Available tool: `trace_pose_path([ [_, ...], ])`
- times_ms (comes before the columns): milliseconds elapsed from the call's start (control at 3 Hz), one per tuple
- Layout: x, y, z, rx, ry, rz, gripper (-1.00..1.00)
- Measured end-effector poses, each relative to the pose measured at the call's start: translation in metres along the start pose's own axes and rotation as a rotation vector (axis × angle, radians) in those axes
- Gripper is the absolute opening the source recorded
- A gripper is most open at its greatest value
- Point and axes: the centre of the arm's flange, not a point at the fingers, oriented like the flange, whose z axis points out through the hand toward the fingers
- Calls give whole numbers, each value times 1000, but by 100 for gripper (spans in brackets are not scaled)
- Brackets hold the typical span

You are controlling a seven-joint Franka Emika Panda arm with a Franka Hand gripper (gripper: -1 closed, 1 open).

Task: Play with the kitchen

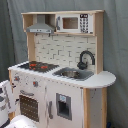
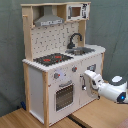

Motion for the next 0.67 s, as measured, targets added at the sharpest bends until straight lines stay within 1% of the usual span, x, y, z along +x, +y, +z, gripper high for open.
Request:
trace_pose_path([
  [333, -6, -4, 7, 4, -10, 83, 100],
  [667, -18, -16, 17, 12, -29, 153, 100],
])
